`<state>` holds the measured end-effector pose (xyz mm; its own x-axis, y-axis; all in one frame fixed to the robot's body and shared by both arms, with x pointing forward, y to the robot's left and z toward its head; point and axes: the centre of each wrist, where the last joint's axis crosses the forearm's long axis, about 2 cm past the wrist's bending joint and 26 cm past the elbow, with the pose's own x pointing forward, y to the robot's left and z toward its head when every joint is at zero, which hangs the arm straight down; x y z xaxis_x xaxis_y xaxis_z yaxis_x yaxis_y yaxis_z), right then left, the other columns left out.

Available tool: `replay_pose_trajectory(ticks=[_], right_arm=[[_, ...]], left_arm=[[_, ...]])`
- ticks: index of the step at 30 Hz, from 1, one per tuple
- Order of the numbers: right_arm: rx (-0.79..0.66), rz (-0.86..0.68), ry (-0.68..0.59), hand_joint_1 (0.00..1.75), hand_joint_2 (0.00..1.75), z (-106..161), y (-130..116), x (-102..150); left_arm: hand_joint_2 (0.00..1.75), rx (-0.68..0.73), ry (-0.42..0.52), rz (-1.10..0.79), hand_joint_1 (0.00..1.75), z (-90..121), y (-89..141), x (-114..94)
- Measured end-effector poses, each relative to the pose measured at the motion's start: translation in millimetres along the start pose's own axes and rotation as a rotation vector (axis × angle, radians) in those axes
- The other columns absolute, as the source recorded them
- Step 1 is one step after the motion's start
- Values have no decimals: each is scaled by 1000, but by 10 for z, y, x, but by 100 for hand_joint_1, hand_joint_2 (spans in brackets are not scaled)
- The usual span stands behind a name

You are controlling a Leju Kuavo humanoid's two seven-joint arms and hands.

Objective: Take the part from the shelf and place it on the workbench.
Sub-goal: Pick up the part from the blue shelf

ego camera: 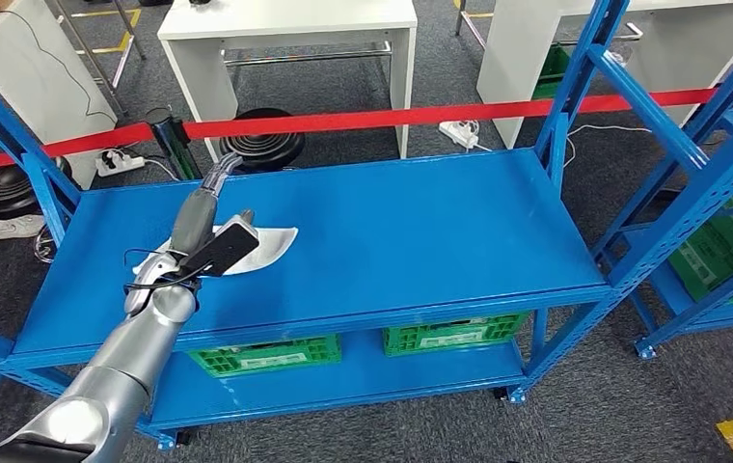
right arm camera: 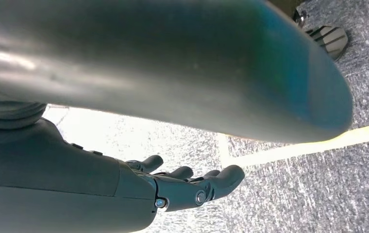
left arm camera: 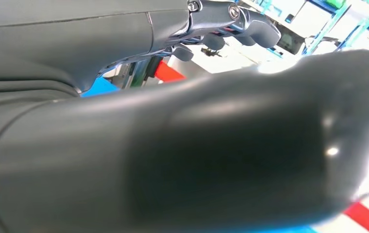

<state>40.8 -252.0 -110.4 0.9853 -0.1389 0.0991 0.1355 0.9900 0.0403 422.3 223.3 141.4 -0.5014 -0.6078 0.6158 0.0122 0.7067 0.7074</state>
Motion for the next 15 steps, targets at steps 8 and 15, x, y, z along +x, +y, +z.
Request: replay_pose_trajectory(ticks=[8, 15], right_arm=[[-9, 14, 17, 0, 0, -2, -43, 6], [-12, 14, 17, 0, 0, -3, -58, 7]], left_arm=[[0, 15, 8, 4, 0, -4, 27, -11], [0, 20, 10, 6, 0, -6, 34, -13]])
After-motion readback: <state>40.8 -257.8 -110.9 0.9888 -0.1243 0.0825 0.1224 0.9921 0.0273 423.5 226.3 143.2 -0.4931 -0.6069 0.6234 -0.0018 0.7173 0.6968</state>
